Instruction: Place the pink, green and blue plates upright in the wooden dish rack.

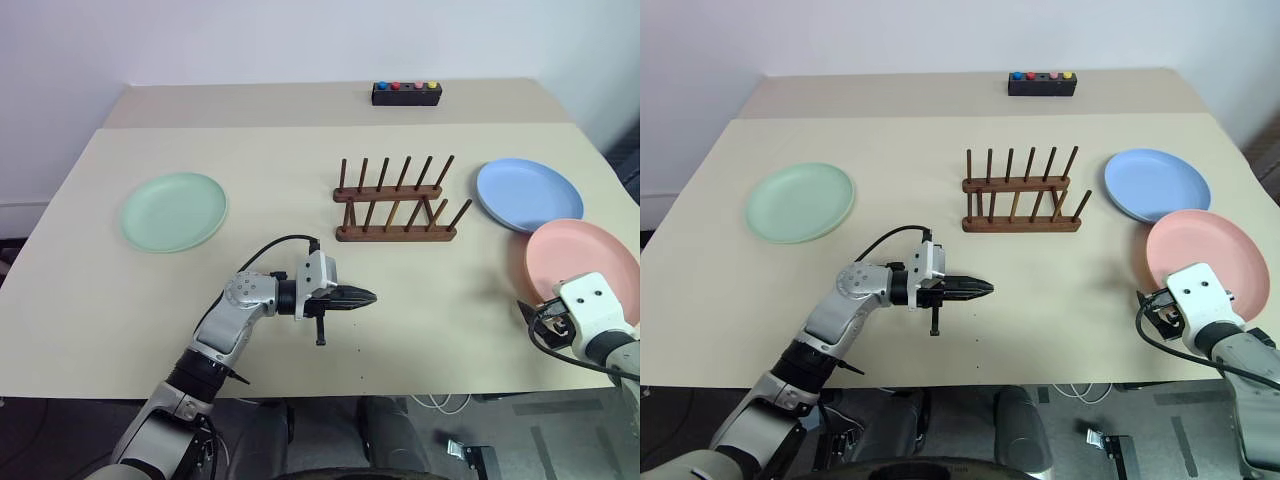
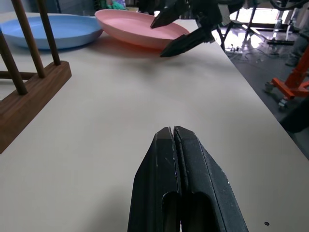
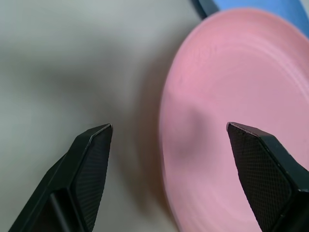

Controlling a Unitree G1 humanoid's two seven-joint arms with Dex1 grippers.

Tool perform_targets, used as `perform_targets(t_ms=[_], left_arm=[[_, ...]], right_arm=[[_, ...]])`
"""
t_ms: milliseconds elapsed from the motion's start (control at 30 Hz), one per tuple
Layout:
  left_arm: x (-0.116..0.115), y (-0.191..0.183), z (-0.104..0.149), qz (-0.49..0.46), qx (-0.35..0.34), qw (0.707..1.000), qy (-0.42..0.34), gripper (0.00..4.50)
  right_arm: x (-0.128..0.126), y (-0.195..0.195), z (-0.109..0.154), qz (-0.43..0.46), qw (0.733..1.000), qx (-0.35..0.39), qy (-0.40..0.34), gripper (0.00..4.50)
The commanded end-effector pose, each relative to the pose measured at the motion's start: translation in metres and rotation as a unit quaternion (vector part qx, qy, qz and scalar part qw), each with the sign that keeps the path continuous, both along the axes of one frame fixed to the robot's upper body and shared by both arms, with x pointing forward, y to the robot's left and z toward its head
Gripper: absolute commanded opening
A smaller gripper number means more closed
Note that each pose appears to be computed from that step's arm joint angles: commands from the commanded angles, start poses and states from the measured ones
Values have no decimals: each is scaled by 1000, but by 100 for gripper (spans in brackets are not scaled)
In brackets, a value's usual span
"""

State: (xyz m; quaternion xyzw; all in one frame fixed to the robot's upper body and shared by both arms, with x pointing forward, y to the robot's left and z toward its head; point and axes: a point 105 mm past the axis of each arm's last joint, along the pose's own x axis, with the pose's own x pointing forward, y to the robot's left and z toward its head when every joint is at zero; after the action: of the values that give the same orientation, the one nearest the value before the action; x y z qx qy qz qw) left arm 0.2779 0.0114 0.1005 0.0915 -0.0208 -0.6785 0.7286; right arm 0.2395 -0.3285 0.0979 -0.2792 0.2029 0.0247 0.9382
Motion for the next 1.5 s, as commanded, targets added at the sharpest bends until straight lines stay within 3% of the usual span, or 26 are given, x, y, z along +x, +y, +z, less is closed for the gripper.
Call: perform_targets(t_ms=[33,200,500,633,800,867,967,1167,1500], left_arm=[[-2,1,7,2,-7,1000,-18,0],[-1,4,7,7,-6,1000,-20,0],[-1,2,7,-2,-6,1000,-19,0],[3,2,9,-1,-6,1000,-20,0],[7,4,9,3,-3,1000,-25,0],[9,4,10,5,-4,1000,-27,0],[10,4,11,8,-6,1000,-29,0],[9,5,12,21,-14,999,-30,0],[7,16,11,49,-15,998,-30,0]], right_arm=[[2,0,10,8,1000,-22,-13,247],[-1,3,8,15,999,-30,-7,4],[-9,3,25,19,996,-80,-19,4],[-4,15,70,74,983,-150,-78,4],[9,50,122,159,965,-130,-162,4],[17,70,143,196,955,-93,-205,4],[31,107,170,276,925,22,-259,4],[42,163,192,435,846,209,-228,4],[71,134,198,408,797,398,-200,4]])
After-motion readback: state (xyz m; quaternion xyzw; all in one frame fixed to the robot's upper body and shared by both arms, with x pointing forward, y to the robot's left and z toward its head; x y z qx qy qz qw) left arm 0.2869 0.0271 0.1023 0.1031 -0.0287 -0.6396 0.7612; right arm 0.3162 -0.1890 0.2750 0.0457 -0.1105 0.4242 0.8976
